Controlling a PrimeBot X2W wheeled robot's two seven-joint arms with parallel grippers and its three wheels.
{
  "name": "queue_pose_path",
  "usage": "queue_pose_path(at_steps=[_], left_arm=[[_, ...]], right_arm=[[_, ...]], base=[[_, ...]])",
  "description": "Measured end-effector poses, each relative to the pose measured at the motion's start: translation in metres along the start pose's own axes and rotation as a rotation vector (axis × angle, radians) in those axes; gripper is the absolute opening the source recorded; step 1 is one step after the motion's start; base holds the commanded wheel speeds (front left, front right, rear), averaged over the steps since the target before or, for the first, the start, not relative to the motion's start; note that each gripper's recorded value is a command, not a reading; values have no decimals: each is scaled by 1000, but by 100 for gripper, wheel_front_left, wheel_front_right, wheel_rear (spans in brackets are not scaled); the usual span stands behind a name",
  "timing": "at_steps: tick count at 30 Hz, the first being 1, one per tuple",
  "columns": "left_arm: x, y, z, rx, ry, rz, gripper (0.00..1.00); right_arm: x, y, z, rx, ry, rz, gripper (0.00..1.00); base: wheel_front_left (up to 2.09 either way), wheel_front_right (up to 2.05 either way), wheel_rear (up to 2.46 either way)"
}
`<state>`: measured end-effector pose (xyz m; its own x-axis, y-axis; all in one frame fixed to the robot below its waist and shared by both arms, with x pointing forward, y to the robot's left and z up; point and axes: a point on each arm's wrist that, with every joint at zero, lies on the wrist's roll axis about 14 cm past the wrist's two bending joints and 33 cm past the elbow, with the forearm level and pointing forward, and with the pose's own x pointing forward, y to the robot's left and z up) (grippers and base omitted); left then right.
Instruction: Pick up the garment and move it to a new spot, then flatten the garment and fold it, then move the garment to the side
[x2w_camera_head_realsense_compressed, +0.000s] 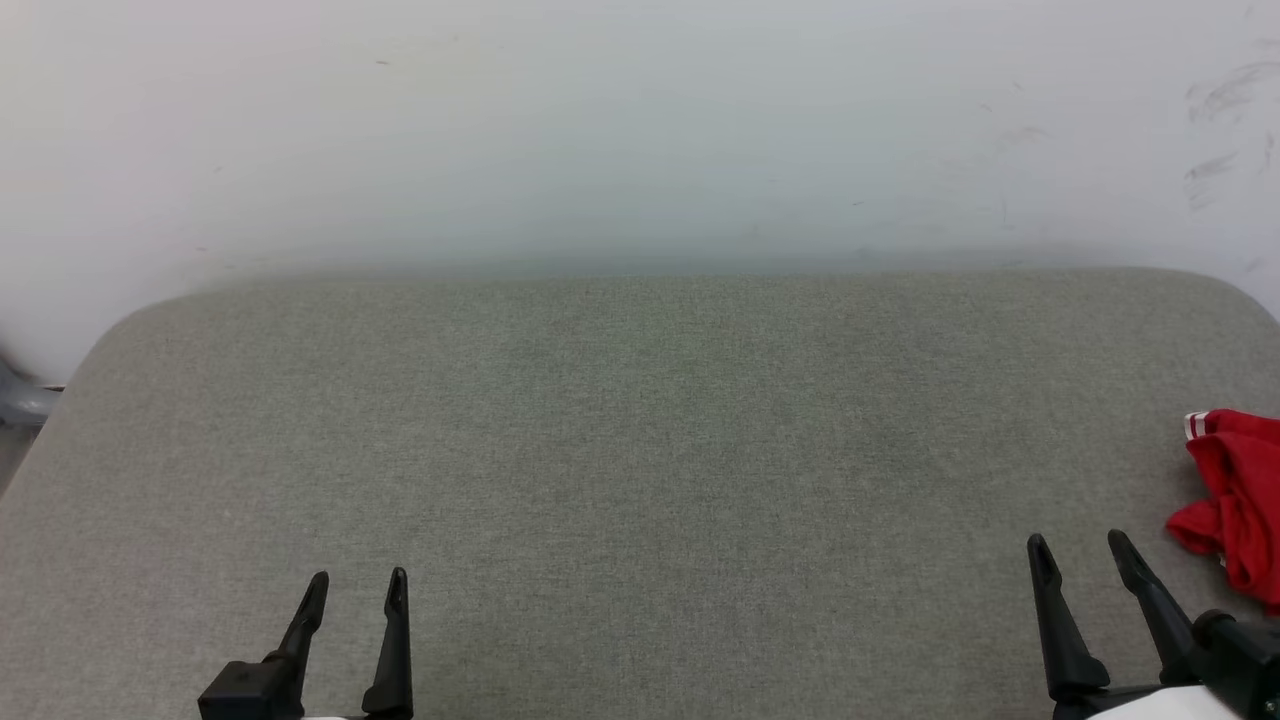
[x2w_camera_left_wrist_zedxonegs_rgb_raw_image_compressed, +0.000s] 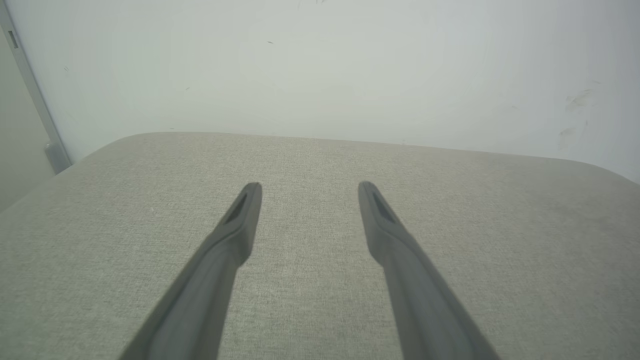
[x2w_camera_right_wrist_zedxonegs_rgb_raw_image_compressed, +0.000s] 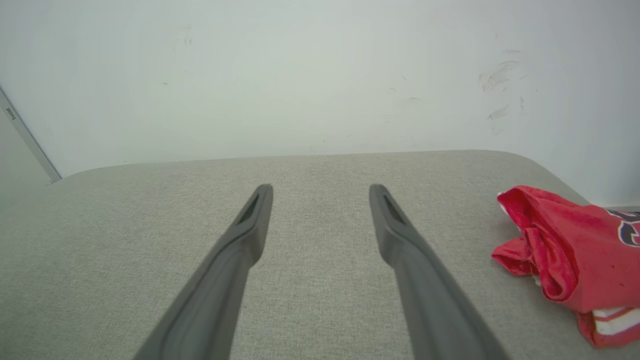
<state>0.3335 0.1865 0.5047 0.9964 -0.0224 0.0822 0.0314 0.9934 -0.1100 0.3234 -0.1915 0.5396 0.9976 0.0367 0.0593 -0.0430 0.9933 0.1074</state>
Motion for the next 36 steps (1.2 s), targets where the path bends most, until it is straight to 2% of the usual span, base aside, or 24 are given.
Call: queue_pose_path(at_steps=[19, 20, 23, 27, 36], left_arm=[[2, 0, -5, 6, 16, -5, 100], [1, 0, -6, 6, 18, -4, 0], [-4, 1, -19, 0, 61, 2, 0], [-6, 10, -32, -138, 119, 58, 0], [0, 14, -30, -301, 120, 92, 0]], right_arm=[[-1, -2, -1, 0, 9, -7, 100], [-1, -2, -2, 0, 12, -6, 0], [-3, -3, -12, 5, 44, -10, 0], [-3, -3, -25, 161, 75, -18, 0], [5, -3, -27, 326, 69, -20, 0]], base=[[0, 0, 0], [0, 0, 0], [0, 0, 0], [0, 0, 0], [0, 0, 0]])
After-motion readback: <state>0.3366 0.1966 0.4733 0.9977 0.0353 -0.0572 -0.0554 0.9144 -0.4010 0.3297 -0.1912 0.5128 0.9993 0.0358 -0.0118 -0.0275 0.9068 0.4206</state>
